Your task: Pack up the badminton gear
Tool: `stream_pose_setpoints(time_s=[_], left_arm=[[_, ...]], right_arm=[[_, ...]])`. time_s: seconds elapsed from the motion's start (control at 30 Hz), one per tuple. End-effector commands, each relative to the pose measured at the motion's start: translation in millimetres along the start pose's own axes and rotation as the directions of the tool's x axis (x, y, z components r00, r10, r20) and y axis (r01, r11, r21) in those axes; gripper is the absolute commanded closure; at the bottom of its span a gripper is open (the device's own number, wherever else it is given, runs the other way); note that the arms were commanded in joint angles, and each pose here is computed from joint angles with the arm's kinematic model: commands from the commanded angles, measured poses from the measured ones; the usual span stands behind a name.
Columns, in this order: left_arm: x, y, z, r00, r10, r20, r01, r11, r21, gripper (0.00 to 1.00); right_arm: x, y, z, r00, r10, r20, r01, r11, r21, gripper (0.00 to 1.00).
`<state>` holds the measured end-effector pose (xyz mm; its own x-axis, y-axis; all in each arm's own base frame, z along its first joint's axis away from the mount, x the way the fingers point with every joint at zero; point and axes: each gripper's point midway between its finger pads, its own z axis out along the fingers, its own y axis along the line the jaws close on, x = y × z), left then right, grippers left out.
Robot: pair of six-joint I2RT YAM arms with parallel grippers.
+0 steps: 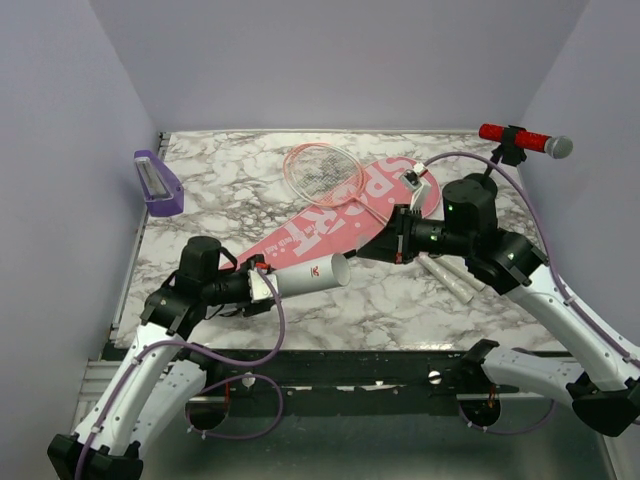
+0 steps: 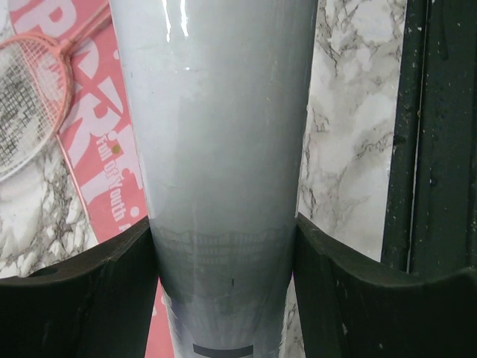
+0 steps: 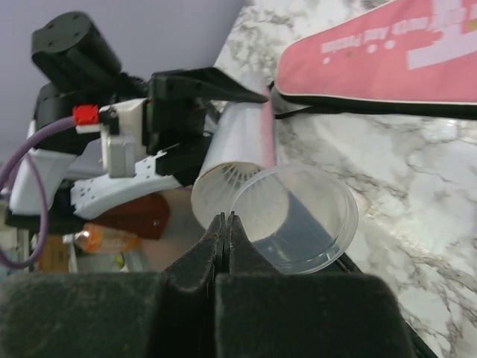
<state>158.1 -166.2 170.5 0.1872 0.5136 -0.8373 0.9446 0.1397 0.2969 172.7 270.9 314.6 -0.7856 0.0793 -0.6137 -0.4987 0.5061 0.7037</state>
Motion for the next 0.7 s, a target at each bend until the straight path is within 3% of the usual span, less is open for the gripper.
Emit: stream_pose_setpoints(time_s=[0.0,0.27,0.67], left_arm=[[-37.2,12.8,-2.2,0.989,0.063,0.137,-0.058,0.997,-0.042,0.65],[-47.5,14.7,-5.9,0.985,0.053,0.164,-0.045,0.998,-0.053,0.66],[-51.3,16.2,-7.3,0.984,0.049,0.170,-0.040,0.997,-0.058,0.66]], right_arm=[[4.4,50.5,-12.4,0.997,-0.064,-0.050,0.048,0.963,-0.264,1.00],[0.4,72.3,-16.4,0.998,-0.057,-0.024,0.043,0.918,-0.395,1.00],[1.6,65.4,-9.9,0.999,-0.038,-0.020,0.028,0.924,-0.381,1.00]])
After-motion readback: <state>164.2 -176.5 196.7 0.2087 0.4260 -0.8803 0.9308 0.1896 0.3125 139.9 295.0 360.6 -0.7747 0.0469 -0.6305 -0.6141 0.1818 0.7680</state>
